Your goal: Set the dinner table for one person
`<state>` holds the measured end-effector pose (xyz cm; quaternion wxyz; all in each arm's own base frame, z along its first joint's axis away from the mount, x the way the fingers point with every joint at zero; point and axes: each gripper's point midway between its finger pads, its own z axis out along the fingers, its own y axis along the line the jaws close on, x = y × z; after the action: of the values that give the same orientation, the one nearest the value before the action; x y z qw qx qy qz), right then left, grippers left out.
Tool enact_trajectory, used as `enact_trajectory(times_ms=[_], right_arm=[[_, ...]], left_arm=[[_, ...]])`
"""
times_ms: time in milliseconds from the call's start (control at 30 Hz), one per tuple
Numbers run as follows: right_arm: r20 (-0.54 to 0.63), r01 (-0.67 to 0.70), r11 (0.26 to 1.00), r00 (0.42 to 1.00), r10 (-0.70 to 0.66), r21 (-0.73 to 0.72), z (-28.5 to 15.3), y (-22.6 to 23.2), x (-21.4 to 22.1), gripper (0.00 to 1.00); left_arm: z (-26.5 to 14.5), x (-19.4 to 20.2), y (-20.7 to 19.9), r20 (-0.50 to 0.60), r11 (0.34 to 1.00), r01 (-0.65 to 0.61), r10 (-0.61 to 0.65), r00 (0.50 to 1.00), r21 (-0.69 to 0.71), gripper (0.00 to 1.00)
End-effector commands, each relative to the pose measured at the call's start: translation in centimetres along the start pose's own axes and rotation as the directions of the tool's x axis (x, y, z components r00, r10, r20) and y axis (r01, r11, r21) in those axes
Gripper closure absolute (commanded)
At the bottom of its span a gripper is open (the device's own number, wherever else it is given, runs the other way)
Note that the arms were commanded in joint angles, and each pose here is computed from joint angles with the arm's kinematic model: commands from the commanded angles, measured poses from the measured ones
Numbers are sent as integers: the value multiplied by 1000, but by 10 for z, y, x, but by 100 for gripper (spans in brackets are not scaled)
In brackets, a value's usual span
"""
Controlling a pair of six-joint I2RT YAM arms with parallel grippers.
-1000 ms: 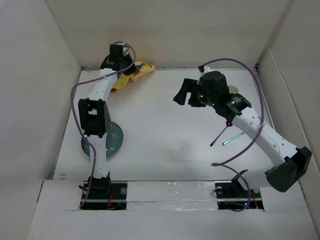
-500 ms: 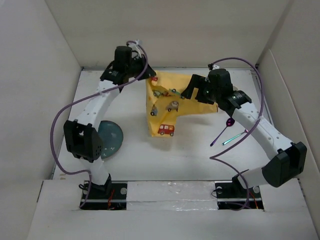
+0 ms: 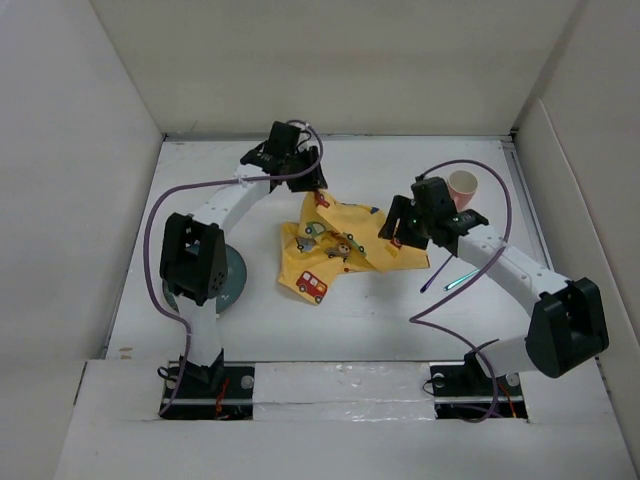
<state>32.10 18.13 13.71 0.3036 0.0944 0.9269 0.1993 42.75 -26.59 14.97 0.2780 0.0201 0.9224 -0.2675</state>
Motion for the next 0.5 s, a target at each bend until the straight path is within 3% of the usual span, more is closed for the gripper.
enact_trajectory(times_ms=[0,33,67,167,233,333,367,467], right_arm=[[60,-18,999,998,20,-29,-3,6,-14,35],[57,-20,999,998,21,-27,-2,5,-12,49],[50,-23,999,998,24,-23,0,3,-9,51],[20,-38,999,999,38,-26,5,0,2,44],[7,-48,999,999,49,-20,8,-1,9,34],[-13,-60,998,998,60,7,12,-9,21,31],[-15,-63,998,998,63,17,14,-12,23,31],[-38,-70,996,997,72,60,23,-22,31,31]], left_arm=[[-26,-67,-19,183,998,-57,56,982,1,65],[-32,-74,-20,203,998,-66,67,977,-13,59],[-36,-71,-17,199,997,-68,73,977,-32,48],[-54,-60,0,229,992,-66,88,969,-104,34],[-74,-41,20,255,983,-40,85,963,-176,34],[-97,-10,39,281,973,-13,79,956,-230,45],[-98,3,41,267,972,-12,76,961,-233,56],[-95,65,42,136,970,-39,73,988,-239,74]])
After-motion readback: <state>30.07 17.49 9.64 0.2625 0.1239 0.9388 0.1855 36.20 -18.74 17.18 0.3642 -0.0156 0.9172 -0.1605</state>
